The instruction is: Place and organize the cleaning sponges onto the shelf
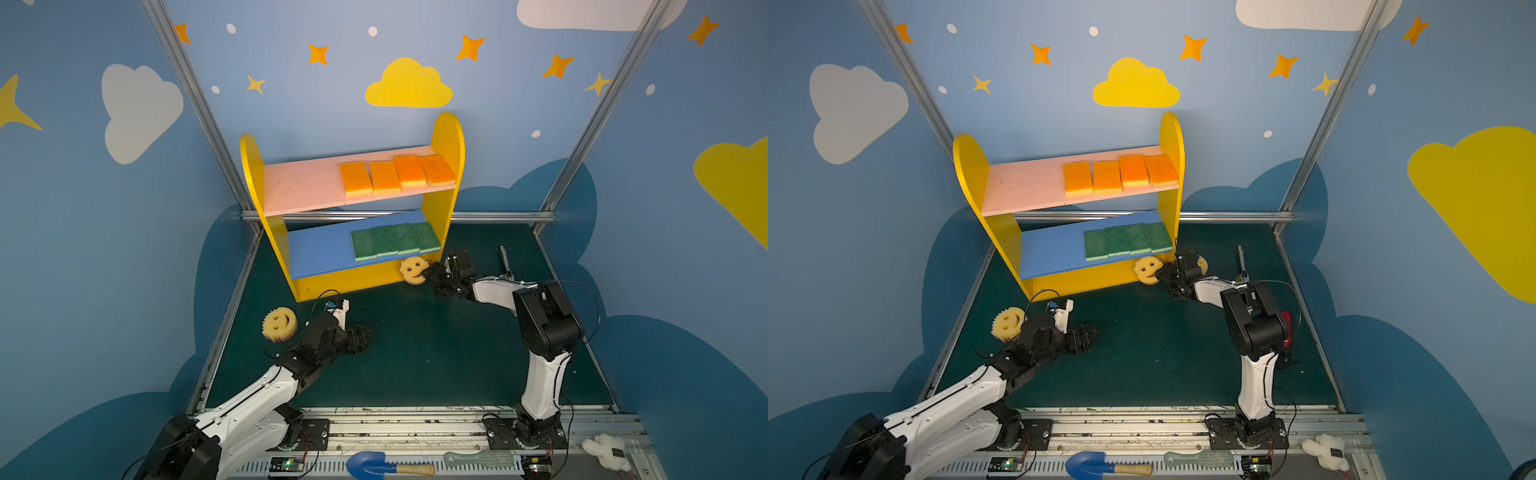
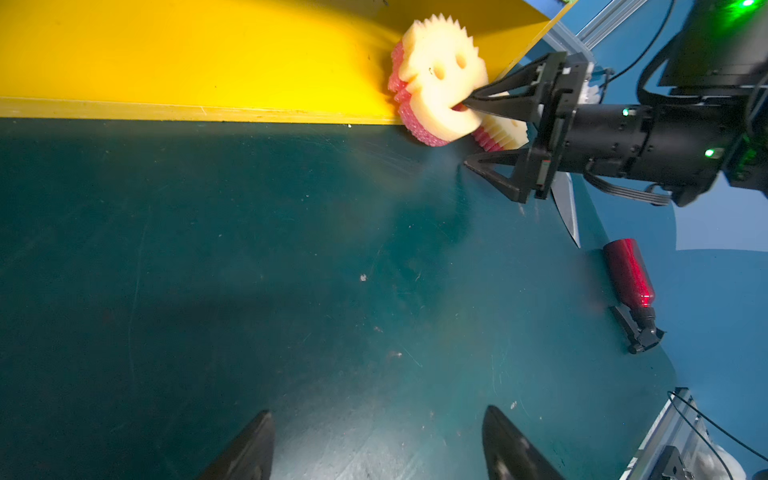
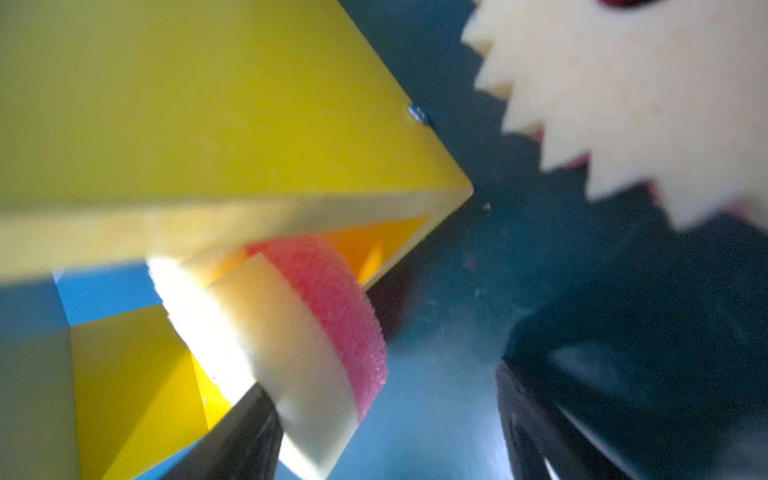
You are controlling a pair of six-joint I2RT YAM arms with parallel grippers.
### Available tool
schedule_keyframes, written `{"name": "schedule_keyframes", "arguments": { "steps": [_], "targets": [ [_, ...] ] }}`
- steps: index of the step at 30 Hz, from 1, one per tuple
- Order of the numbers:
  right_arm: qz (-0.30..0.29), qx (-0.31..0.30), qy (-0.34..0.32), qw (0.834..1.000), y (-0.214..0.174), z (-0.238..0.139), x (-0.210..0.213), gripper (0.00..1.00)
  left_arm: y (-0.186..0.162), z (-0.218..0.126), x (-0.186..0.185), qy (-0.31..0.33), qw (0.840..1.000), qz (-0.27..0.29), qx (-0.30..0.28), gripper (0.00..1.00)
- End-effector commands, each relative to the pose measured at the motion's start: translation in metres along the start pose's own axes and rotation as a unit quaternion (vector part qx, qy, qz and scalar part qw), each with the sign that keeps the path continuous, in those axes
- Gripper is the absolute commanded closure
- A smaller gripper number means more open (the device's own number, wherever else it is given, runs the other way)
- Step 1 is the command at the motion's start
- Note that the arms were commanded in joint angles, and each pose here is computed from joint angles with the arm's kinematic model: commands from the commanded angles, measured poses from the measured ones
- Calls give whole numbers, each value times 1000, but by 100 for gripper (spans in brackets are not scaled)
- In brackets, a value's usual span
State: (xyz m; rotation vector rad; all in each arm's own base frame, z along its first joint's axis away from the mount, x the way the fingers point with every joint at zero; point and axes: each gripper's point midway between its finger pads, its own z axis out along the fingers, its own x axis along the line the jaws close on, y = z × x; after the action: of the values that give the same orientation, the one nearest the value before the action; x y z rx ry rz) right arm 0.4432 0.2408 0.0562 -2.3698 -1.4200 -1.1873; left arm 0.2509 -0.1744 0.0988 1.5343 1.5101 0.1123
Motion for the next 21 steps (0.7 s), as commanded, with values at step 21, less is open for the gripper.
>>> {"name": "schedule_keyframes", "arguments": {
  "steps": [21],
  "targets": [
    [-35, 9, 9, 999, -5, -23, 14, 23, 0, -12, -1, 1, 1000, -4, 1, 22]
  ]
}}
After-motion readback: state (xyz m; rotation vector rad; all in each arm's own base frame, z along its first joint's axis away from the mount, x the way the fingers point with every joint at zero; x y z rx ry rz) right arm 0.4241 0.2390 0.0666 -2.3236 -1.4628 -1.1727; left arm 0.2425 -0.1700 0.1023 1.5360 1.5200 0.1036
